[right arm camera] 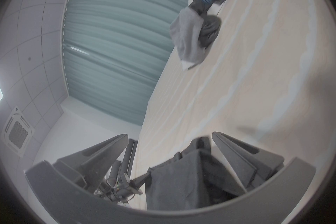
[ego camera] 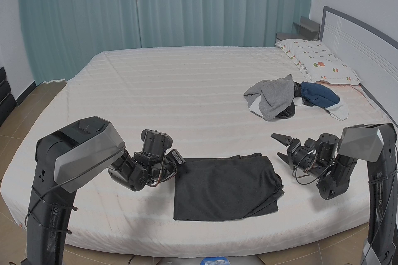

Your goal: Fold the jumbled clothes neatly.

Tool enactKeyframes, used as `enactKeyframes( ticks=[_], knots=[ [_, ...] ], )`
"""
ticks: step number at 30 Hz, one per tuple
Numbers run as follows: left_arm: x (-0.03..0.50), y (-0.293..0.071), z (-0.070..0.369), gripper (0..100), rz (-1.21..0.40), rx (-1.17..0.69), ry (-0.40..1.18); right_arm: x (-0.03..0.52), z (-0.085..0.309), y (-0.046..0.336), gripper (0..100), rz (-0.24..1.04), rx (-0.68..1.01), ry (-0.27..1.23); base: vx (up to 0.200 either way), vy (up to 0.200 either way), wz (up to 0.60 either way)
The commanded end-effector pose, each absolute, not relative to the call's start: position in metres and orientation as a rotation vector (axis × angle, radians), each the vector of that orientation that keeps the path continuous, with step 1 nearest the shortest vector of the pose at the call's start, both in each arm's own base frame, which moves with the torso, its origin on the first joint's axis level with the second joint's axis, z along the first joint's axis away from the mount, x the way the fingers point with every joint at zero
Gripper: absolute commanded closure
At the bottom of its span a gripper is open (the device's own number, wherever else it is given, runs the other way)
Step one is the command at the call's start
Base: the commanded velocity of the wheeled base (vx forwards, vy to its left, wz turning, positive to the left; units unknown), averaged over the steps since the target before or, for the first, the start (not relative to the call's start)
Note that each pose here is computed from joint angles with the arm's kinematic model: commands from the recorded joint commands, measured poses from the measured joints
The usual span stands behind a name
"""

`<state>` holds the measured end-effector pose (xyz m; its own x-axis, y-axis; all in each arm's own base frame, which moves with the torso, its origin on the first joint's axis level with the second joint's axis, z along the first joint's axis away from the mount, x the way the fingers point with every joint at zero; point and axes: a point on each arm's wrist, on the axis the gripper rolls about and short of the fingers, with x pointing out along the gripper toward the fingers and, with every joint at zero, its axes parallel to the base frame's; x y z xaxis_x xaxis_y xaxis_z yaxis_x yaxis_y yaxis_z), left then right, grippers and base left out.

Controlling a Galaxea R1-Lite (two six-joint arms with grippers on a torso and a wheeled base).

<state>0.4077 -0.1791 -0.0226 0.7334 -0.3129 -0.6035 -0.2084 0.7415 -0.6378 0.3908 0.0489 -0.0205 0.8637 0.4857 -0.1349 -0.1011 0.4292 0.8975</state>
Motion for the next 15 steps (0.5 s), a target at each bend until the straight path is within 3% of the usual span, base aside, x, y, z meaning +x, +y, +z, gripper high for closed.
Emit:
enactKeyframes(
  ticks=[1,9,15],
  knots=[
    [0.408,-0.179,-0.022,100,-0.063,-0.753,0.763,0.390,-0.022,0.045,0,0.376,1.065,0.398,0.000,0.000,0.00],
    [0.408,-0.178,-0.023,100,-0.062,-0.753,0.763,0.356,-0.013,0.047,0,0.389,0.921,0.456,0.000,0.000,0.00],
    [0.408,-0.178,-0.023,100,-0.059,-0.753,0.762,0.311,0.007,0.056,0,0.503,0.893,0.574,0.000,0.000,0.00]
  ],
)
